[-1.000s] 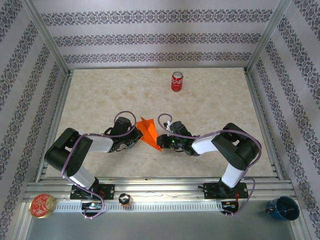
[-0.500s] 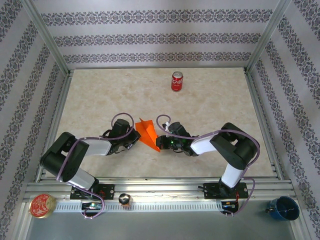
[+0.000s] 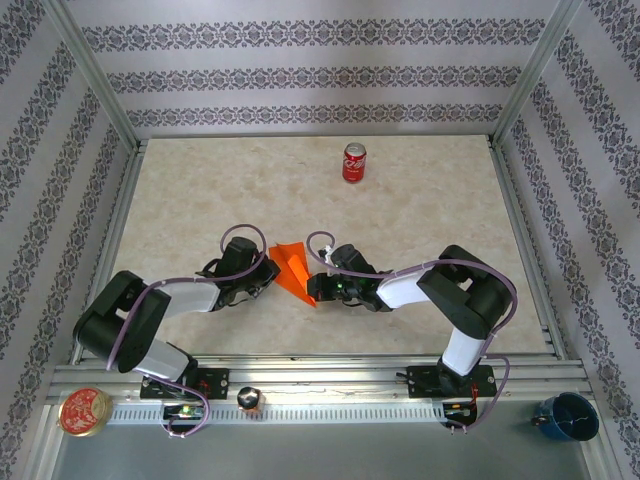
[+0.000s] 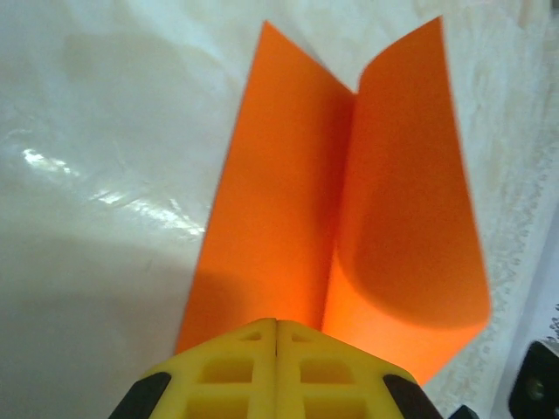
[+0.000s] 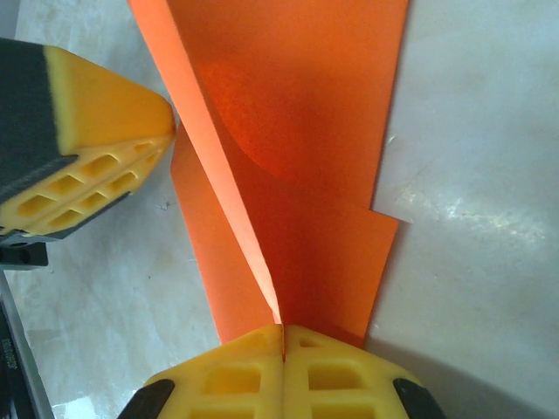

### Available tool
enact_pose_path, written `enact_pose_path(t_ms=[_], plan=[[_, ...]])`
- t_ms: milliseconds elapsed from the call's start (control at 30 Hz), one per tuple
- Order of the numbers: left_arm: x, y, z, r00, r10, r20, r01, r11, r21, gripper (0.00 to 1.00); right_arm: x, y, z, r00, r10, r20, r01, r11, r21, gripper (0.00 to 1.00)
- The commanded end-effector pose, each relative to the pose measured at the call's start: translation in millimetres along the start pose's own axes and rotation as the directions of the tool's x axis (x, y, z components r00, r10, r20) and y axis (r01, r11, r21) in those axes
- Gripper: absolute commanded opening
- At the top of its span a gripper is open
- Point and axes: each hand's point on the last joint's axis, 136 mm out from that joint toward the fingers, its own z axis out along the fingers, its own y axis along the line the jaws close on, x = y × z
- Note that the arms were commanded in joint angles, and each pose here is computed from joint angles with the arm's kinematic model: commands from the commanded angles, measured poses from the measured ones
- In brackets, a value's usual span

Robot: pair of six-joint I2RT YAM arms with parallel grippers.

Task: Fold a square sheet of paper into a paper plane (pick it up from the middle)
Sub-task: Fourth fold the wing at the center of the table.

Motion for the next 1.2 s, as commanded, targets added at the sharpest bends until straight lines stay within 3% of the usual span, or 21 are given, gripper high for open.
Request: enact_pose_path(t_ms=[0, 400, 700, 1167], plan=[[-1.8, -22.6, -6.4, 0.998, 0.069, 0.01, -0.07, 0.996, 0.055, 0.01, 8.1, -14.4, 5.1, 0.999, 0.006, -0.032, -0.004, 0.998, 0.061, 0.0], [11.8, -15.2, 14.6, 0.996, 0.043, -0.082, -0.04, 0.998, 0.044, 0.0, -4.8, 1.3, -3.8, 1.0, 0.002, -0.008, -0.002, 1.0, 0.012, 0.0], [13.2, 12.3, 17.0, 0.998, -0.029, -0.049, 0.027, 0.999, -0.026, 0.0, -9.3, 8.0, -10.4, 1.0, 0.009, 0.013, -0.009, 1.0, 0.019, 0.01], [12.9, 18.4, 14.6, 0.999, -0.039, 0.005, 0.039, 0.998, -0.057, 0.0, 1.5, 5.2, 0.0, 0.999, 0.014, -0.034, -0.012, 0.999, 0.046, 0.09]])
